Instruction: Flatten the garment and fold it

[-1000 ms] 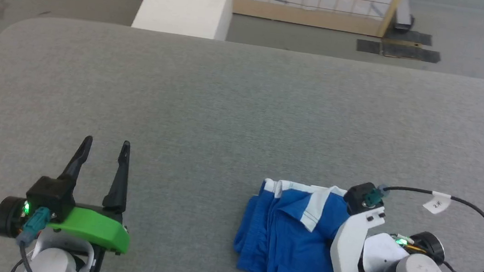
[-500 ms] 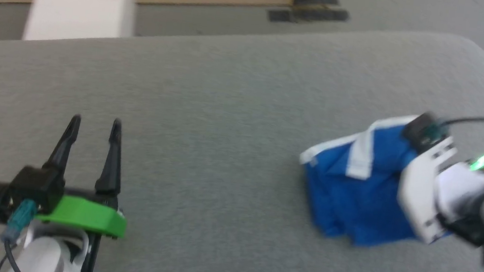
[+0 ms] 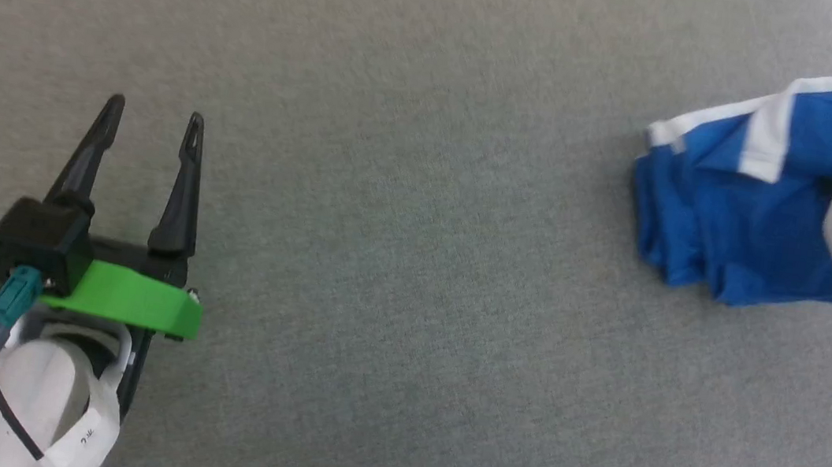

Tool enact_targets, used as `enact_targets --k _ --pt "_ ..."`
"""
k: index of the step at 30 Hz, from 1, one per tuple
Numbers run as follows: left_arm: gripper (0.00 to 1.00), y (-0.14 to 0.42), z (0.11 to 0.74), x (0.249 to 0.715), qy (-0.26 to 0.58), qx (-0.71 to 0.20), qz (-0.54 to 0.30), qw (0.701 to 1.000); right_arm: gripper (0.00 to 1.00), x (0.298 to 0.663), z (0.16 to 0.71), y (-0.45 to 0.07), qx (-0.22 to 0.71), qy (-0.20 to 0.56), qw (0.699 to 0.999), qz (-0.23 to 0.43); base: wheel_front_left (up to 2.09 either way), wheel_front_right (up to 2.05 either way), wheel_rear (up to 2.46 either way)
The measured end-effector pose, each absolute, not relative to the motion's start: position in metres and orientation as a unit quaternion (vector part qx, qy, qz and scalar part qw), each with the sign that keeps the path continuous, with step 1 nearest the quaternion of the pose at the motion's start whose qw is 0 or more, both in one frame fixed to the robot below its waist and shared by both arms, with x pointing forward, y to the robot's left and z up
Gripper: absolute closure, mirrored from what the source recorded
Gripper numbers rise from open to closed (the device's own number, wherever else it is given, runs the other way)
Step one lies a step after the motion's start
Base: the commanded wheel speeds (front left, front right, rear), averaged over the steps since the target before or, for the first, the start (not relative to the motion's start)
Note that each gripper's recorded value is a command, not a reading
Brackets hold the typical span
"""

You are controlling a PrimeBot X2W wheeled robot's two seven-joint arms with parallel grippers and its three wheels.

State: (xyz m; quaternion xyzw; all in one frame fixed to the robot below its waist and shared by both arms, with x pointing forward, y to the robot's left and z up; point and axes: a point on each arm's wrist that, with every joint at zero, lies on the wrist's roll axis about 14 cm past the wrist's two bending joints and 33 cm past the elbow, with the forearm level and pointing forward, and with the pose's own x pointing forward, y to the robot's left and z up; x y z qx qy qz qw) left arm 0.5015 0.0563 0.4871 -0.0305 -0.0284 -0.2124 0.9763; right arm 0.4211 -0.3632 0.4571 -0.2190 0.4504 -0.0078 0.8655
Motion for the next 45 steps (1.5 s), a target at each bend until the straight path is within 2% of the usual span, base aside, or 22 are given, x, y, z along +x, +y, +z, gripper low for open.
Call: enact_targets --k 6,10,11,12,15,21,22,23,29,33,37,45 --pt "0.0 0.048 0.456 0.515 0.0 -0.028 -0.227 0.974 1.0 0.426 0.436 -0.418 -0.208 0.478 0.85 -0.078 0.0 0.0 0.0" --pt "0.0 0.052 0.438 0.518 0.019 -0.027 -0.224 0.974 1.0 0.438 0.429 -0.435 -0.217 0.471 0.849 -0.099 0.0 0.0 0.0" --pt "0.0 0.054 0.434 0.518 0.023 -0.026 -0.221 0.975 0.82 0.443 0.427 -0.438 -0.218 0.467 0.851 -0.102 0.0 0.0 0.0" --pt "0.0 0.057 0.431 0.519 0.026 -0.025 -0.218 0.975 0.0 0.446 0.424 -0.44 -0.217 0.467 0.85 -0.106 0.0 0.0 0.0" --pt "0.0 0.065 0.425 0.518 0.034 -0.021 -0.208 0.977 0.0 0.459 0.421 -0.443 -0.225 0.458 0.853 -0.11 0.0 0.0 0.0" --pt "0.0 0.075 0.426 0.515 0.031 -0.018 -0.194 0.98 0.0 0.493 0.445 -0.434 -0.216 0.39 0.889 -0.109 0.0 0.0 0.0" --pt "0.0 0.077 0.435 0.511 0.02 -0.024 -0.187 0.982 0.0 0.511 0.473 -0.418 -0.216 0.326 0.916 -0.091 0.0 0.0 0.0" --pt "0.0 0.077 0.438 0.51 0.017 -0.029 -0.183 0.982 0.0 0.518 0.489 -0.412 -0.213 0.293 0.928 -0.085 0.0 0.0 0.0" --pt "0.0 0.091 0.467 0.5 -0.014 -0.041 -0.153 0.987 0.0 0.544 0.582 -0.351 -0.164 0.085 0.982 -0.03 0.0 0.0 0.0" --pt "0.0 0.107 0.489 0.489 -0.036 -0.041 -0.121 0.991 0.0 0.532 0.619 -0.301 -0.092 -0.039 0.995 0.008 0.0 0.0 0.0" --pt "0.0 0.127 0.508 0.472 -0.053 -0.044 -0.088 0.994 0.0 0.503 0.645 -0.268 -0.018 -0.141 0.99 0.012 0.0 0.0 0.0" --pt "0.0 0.153 0.539 0.434 -0.082 -0.041 -0.047 0.995 0.0 0.452 0.636 -0.215 0.061 -0.18 0.982 0.011 0.0 0.0 0.0"
